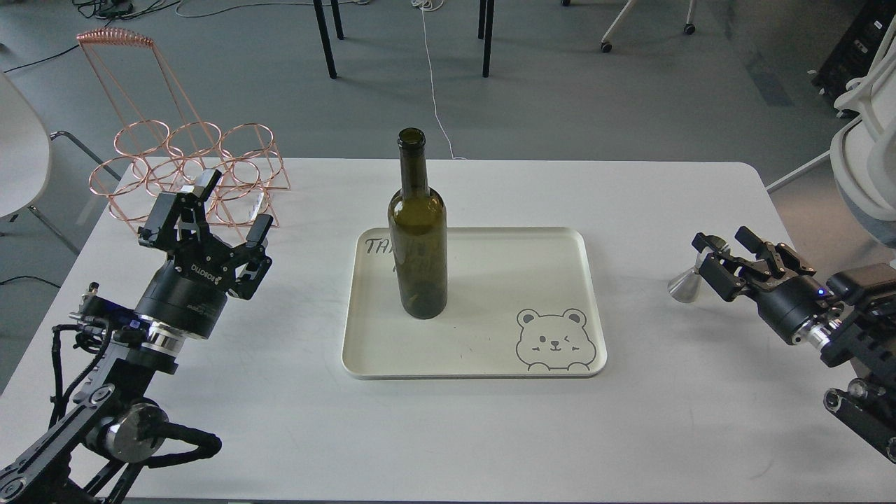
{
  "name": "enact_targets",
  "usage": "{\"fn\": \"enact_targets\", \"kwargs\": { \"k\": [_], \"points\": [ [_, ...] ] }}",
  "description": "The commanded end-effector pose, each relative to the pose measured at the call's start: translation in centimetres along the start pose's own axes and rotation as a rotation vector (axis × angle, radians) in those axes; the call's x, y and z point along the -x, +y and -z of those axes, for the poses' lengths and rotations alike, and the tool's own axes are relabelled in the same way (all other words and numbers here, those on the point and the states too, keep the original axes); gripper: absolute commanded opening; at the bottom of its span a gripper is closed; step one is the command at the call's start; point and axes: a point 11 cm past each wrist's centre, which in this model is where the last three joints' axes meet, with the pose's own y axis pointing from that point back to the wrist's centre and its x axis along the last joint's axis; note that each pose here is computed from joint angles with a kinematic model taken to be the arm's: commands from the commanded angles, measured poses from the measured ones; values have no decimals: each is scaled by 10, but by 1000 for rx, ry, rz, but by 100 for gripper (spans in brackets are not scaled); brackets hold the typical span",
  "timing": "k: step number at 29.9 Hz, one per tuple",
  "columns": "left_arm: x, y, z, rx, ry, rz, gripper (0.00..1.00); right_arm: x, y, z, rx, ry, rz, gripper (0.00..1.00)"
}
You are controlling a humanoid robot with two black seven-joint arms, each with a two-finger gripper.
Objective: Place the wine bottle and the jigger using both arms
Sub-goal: 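Grasp the jigger with the right gripper and lift it off the tray, then set the jigger on the table beside the tray and release, then reach the left gripper to the bottle neck and grasp it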
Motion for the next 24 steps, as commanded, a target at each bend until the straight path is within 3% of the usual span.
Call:
{"fn": "enact_targets", "kwargs": {
  "k": [1, 9, 18, 24],
  "points": [
    [1, 1, -1, -3, 4, 28, 99, -5, 30, -4, -1, -28, 36, 87],
    [1, 2, -6, -51, -199, 130, 99, -39, 65, 14, 37, -312, -2, 92],
    [15, -17, -40, -53, -513, 320, 99, -71, 39, 41, 49, -872, -40, 93],
    [40, -42, -79, -7, -866, 526, 99, -90, 21, 50, -18, -1325, -11, 94]
  ]
}}
